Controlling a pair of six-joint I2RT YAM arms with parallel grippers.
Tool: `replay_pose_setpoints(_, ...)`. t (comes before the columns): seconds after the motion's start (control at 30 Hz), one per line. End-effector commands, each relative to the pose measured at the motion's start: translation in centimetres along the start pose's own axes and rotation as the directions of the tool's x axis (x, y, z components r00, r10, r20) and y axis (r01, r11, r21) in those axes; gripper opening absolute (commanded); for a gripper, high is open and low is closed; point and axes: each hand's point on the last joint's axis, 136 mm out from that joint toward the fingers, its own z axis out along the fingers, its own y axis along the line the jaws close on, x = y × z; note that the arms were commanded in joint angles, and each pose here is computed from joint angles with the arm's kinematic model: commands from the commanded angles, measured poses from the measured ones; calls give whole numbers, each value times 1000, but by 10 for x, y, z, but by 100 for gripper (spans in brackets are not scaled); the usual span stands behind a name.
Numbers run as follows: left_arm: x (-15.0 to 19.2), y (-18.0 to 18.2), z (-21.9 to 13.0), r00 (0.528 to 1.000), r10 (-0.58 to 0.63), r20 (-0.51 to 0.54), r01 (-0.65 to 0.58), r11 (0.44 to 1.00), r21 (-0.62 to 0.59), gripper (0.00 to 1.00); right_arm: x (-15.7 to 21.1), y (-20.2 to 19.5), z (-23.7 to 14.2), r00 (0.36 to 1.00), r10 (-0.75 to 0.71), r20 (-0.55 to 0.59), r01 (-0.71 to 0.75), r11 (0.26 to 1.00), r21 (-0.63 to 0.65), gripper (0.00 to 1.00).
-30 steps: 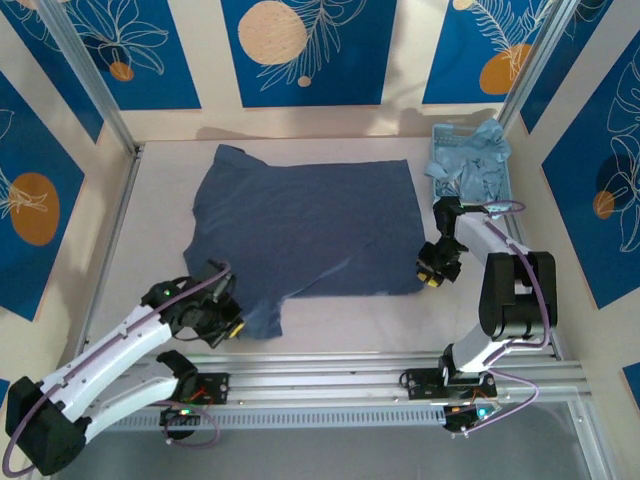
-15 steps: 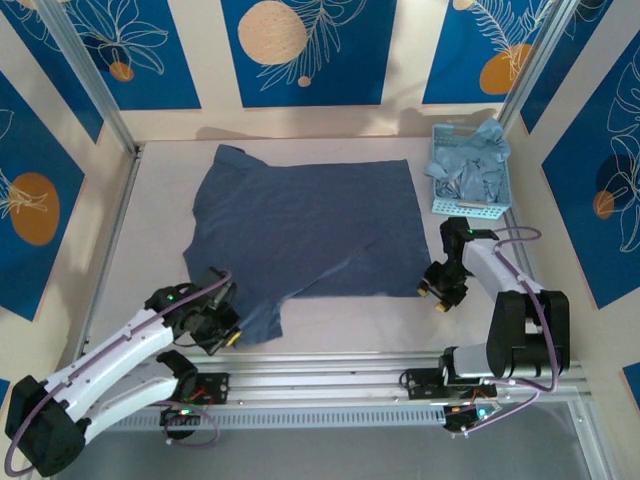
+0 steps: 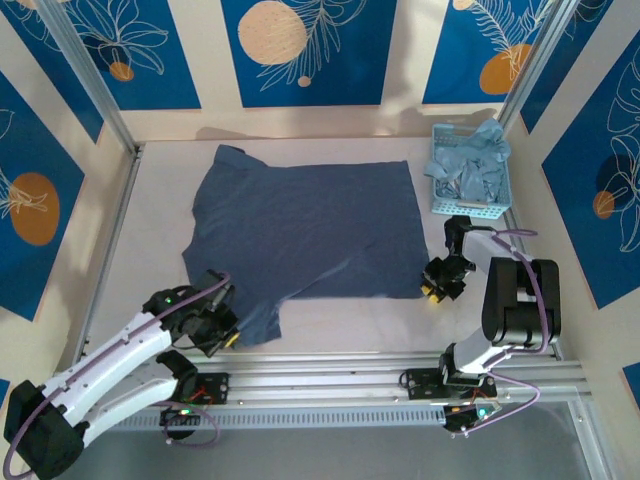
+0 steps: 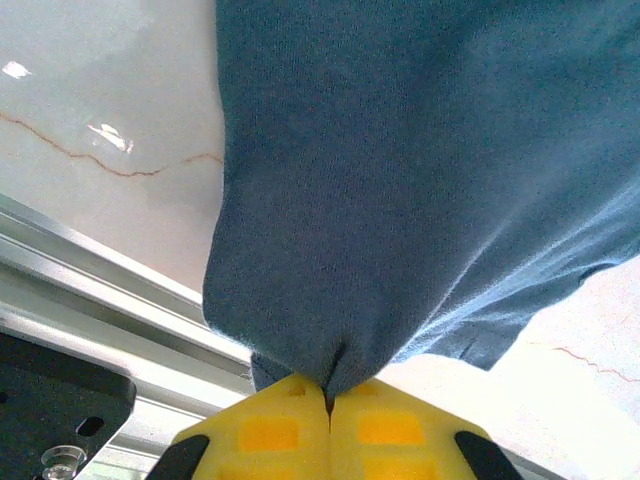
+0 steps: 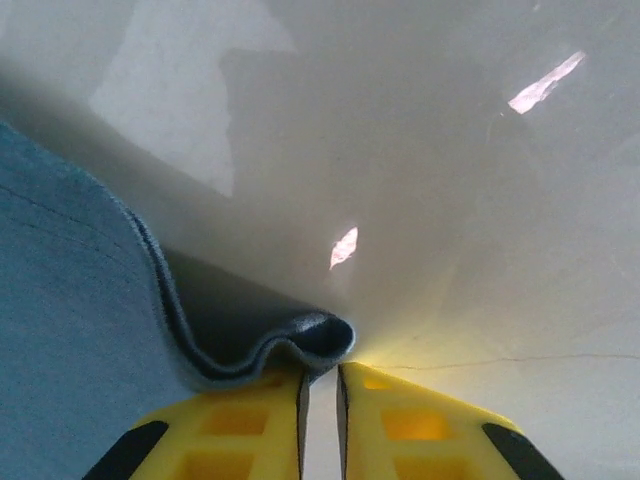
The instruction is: Fold and stack the t-shirts
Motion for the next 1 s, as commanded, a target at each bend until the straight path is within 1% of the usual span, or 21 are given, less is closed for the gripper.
replay_pose_setpoints(0.0,2,46,-3,988,-148,33,152,974,-170,0,3,5,0,1000,14,-11,-14,999,-29,16)
replay_pose_setpoints(0.13,1,45,-6,988,-148,40,153,975,-162,0,4,8,-14,1000,3,16,-2,999,-50,16)
replay_pose_setpoints(0.17,1,44,-7,988,-150,42,155,975,-159,0,4,9,-18,1000,-2,29,4,998,-59,18)
replay_pose_setpoints(0.23,0,43,-7,987,-153,45,158,975,-154,0,7,6,-26,998,-21,59,24,999,-46,26)
replay_pose_setpoints(0.3,0,42,-6,987,-156,43,161,976,-148,0,10,1,-27,997,-29,65,31,999,-31,28)
replay_pose_setpoints(0.4,0,40,-6,987,-157,43,162,977,-142,0,13,1,-24,998,-34,57,36,999,-40,32)
replay_pose_setpoints(0.47,0,39,-6,987,-156,43,161,977,-142,0,13,0,-20,999,-25,42,27,999,-32,32)
replay_pose_setpoints(0.6,0,38,-7,987,-154,43,159,977,-139,0,14,-4,-5,1000,-6,-3,6,1000,7,32)
replay_pose_setpoints(0.73,-1,38,-10,988,-147,51,153,978,-145,0,15,-8,5,999,11,-32,-9,999,36,37)
replay_pose_setpoints(0.8,-2,38,-11,988,-148,55,154,977,-148,0,12,-6,9,999,11,-36,-9,999,41,36)
replay_pose_setpoints(0.87,-2,39,-14,987,-147,57,154,977,-151,0,9,-3,11,999,8,-39,-6,999,45,34)
replay_pose_setpoints(0.97,-1,40,-20,987,-152,60,160,975,-154,0,8,2,9,1000,-8,-30,10,999,49,17)
